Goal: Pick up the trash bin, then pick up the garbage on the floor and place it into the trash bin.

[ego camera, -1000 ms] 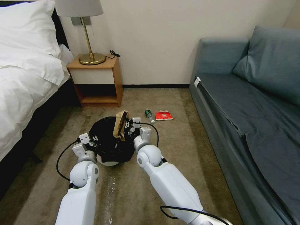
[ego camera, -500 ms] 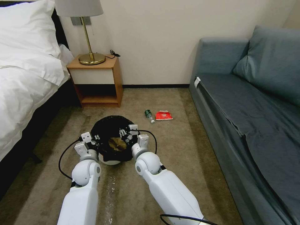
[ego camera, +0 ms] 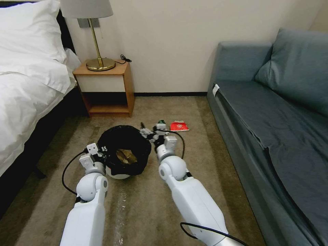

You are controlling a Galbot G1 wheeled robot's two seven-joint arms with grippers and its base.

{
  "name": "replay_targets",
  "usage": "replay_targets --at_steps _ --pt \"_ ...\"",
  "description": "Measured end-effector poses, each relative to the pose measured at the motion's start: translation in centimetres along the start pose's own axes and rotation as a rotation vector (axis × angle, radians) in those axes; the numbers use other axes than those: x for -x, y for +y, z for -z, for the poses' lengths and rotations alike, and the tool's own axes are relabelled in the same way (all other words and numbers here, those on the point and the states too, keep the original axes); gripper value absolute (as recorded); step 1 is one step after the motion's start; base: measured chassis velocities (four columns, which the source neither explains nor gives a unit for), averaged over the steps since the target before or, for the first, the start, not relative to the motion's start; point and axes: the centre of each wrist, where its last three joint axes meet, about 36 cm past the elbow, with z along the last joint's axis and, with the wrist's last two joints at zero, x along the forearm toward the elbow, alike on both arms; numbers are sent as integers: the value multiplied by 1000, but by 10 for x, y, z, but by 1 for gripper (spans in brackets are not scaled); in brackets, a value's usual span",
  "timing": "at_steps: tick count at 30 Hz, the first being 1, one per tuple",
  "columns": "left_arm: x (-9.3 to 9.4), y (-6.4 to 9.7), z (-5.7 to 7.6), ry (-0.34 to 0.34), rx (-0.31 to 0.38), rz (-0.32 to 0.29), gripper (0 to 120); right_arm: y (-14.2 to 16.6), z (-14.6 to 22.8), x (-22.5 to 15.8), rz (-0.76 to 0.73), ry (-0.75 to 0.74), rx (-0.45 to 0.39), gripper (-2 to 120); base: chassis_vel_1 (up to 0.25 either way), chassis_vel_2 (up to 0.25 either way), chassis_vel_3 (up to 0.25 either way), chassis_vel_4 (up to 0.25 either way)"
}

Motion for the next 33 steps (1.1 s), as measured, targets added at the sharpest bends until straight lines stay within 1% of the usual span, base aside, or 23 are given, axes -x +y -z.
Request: replay_targets --at_steps 2,3,4,5,6,8,9,10,12,14,15,16,17,18,19,21,28,30,33 --pt "2 0 2 3 6 -39 4 -38 -14 -13 -61 -14 -39 100 0 0 0 0" --pt "2 0 2 3 6 -39 4 -38 -14 -13 -61 -14 -39 100 0 0 0 0" --pt "3 0 3 9 13 -76 4 -60 -21 -24 -84 -25 -49 100 0 0 0 0" --pt "3 0 3 9 13 -76 4 -60 -21 -24 -84 -25 -49 100 0 0 0 0" --pt "4 1 3 11 20 -102 4 -77 -26 -36 -95 -32 -55 100 0 0 0 0" --pt "4 4 5 11 37 -146 4 -96 -32 -56 -109 -31 -59 100 0 0 0 0" --pt "4 4 5 11 37 -146 4 -96 -32 -56 -109 -31 -59 100 0 0 0 0" --pt "4 9 9 7 52 -177 4 -109 -35 -73 -131 -37 -62 100 0 0 0 0" --pt "3 11 10 5 56 -187 4 -110 -36 -78 -137 -42 -65 100 0 0 0 0" --pt "-2 22 18 -9 76 -213 4 -117 -41 -94 -162 -69 -81 100 0 0 0 0" --pt "-2 22 18 -9 76 -213 4 -117 -41 -94 -162 -69 -81 100 0 0 0 0" --pt "-5 26 20 -16 79 -214 4 -117 -42 -98 -165 -76 -87 100 0 0 0 0" --pt "-8 30 23 -23 80 -211 4 -116 -44 -100 -167 -81 -91 100 0 0 0 0" --pt "-14 40 29 -39 78 -197 4 -114 -47 -102 -173 -92 -104 100 0 0 0 0" --pt "-14 40 29 -39 78 -197 4 -114 -47 -102 -173 -92 -104 100 0 0 0 0" --pt "-22 50 35 -54 75 -176 4 -110 -54 -104 -182 -95 -128 100 0 0 0 0" --pt "-34 61 40 -68 67 -155 4 -101 -62 -110 -201 -81 -157 100 0 0 0 0" --pt "-37 68 42 -70 68 -140 4 -100 -64 -115 -200 -83 -161 100 0 0 0 0" --pt "-39 71 44 -74 69 -134 4 -98 -61 -117 -193 -90 -160 100 0 0 0 0"
